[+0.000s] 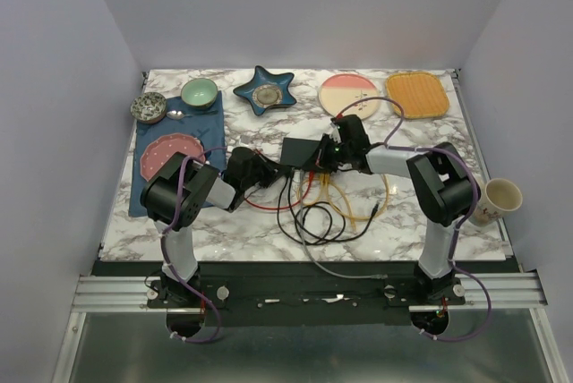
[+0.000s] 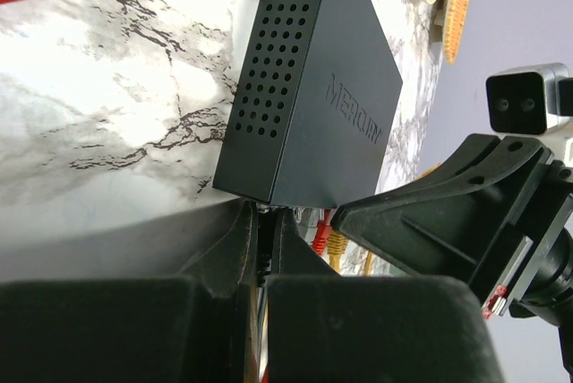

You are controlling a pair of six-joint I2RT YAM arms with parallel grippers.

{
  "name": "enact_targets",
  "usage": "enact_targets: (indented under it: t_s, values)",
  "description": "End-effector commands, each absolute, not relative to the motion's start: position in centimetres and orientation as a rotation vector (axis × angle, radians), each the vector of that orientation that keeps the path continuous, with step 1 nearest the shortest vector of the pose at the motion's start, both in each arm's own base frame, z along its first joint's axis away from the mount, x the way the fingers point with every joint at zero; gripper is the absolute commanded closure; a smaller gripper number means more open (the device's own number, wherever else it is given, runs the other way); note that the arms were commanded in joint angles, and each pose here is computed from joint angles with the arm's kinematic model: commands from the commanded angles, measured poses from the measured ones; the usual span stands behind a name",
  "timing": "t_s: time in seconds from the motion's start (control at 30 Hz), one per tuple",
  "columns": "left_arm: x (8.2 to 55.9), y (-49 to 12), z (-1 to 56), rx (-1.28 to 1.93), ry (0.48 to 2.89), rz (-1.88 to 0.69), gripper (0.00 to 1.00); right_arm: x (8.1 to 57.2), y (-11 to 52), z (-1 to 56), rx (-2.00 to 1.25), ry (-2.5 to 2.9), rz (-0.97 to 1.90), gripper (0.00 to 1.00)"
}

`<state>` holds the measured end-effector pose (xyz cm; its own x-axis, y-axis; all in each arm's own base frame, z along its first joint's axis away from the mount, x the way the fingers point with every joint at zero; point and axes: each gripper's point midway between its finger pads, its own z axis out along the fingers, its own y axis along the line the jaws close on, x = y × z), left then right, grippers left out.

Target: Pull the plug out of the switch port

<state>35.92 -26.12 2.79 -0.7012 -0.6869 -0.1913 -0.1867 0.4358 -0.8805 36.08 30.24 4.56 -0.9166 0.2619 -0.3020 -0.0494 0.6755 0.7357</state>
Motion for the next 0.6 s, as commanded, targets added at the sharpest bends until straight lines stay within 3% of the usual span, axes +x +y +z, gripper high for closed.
enact_targets:
  t_s: [0.0,0.57]
  values:
    - [31.3,-24.4,-4.5,-0.820,2.421,-1.019,1.00,34.6,29.9,3.0,0.158,2.580,1.038,0.99]
    - [29.1,-23.8,-4.2,-0.745,2.462,-1.002,1.00,36.2,30.8,0.7,0.194,2.668,0.970,0.99]
